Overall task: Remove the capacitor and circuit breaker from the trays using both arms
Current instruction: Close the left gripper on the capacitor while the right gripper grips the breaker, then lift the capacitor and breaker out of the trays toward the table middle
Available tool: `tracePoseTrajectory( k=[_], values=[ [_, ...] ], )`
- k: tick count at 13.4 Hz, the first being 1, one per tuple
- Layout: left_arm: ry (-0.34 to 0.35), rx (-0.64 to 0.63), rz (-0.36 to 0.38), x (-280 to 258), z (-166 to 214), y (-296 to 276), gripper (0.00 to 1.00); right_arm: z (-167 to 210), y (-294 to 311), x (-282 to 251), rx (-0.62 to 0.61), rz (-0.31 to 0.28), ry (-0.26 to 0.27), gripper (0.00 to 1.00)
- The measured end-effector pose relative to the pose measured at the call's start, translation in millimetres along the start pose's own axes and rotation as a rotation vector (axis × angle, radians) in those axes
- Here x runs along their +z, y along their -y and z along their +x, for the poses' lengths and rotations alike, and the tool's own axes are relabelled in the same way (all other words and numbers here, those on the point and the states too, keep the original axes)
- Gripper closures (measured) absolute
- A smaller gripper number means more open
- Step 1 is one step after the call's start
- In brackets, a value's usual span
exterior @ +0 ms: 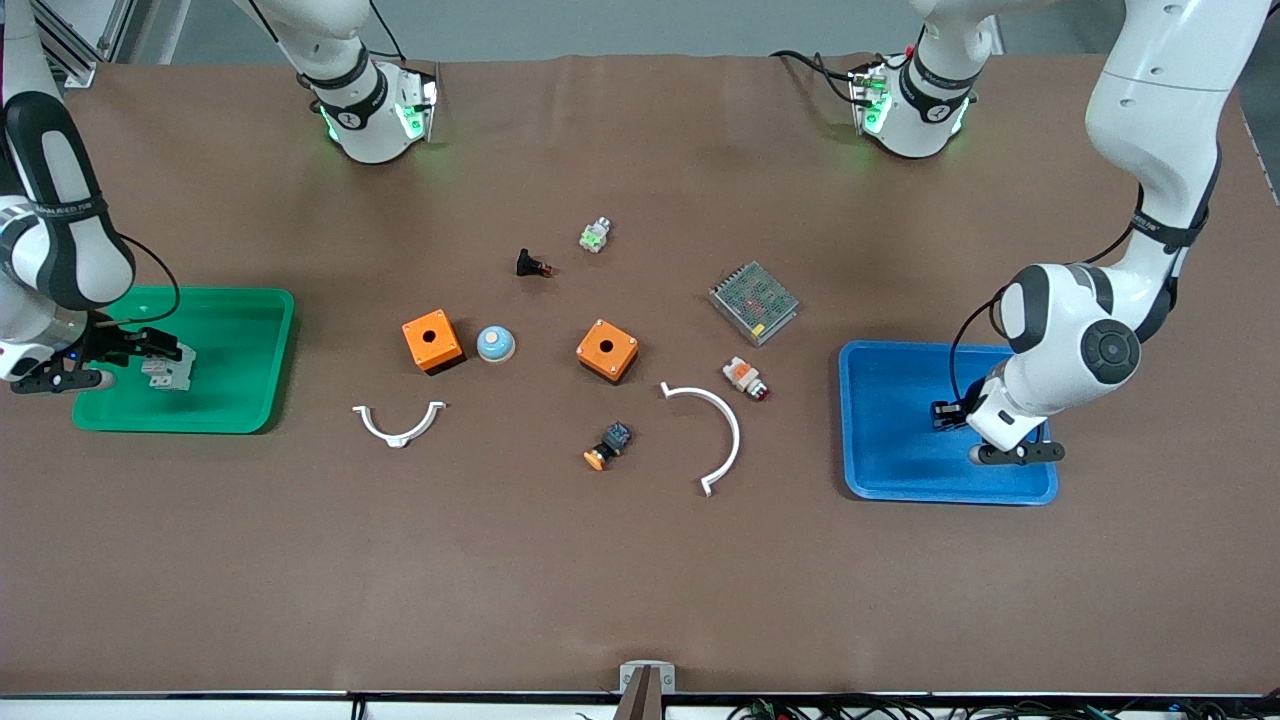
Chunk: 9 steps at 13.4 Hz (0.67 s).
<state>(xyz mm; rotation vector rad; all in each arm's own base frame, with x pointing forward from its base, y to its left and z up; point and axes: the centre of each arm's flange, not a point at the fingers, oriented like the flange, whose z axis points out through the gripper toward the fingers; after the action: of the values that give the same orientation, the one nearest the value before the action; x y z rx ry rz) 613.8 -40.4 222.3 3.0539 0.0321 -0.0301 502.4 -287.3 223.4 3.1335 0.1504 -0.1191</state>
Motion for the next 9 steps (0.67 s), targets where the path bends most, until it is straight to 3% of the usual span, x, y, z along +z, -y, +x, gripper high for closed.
tracePoseTrajectory(
  k=[2, 4, 6, 7, 9],
  values=[
    [0.002, 0.032, -0.008, -39.6, 6.7, -35.7, 0.66, -1.6, 1.3, 3.1, 0.0, 0.003, 0.005, 0.23],
    [-0.013, 0.033, -0.025, -73.4, 9.4, -78.3, 0.66, -1.4, 1.5, 3.1, -0.001, 0.003, 0.004, 0.3],
    [-0.029, 0.002, -0.044, -88.2, 6.1, -127.6, 0.66, -0.3, 2.3, 2.7, -0.004, 0.002, 0.001, 0.55],
    [-0.029, -0.016, -0.047, -88.2, 1.3, -150.1, 0.66, 0.3, 2.5, 2.3, -0.013, 0.001, -0.001, 0.6],
    [-0.02, -0.051, -0.052, -83.7, -10.5, -193.8, 0.66, 1.8, 3.0, 1.1, -0.039, -0.001, -0.004, 0.6]
  ],
)
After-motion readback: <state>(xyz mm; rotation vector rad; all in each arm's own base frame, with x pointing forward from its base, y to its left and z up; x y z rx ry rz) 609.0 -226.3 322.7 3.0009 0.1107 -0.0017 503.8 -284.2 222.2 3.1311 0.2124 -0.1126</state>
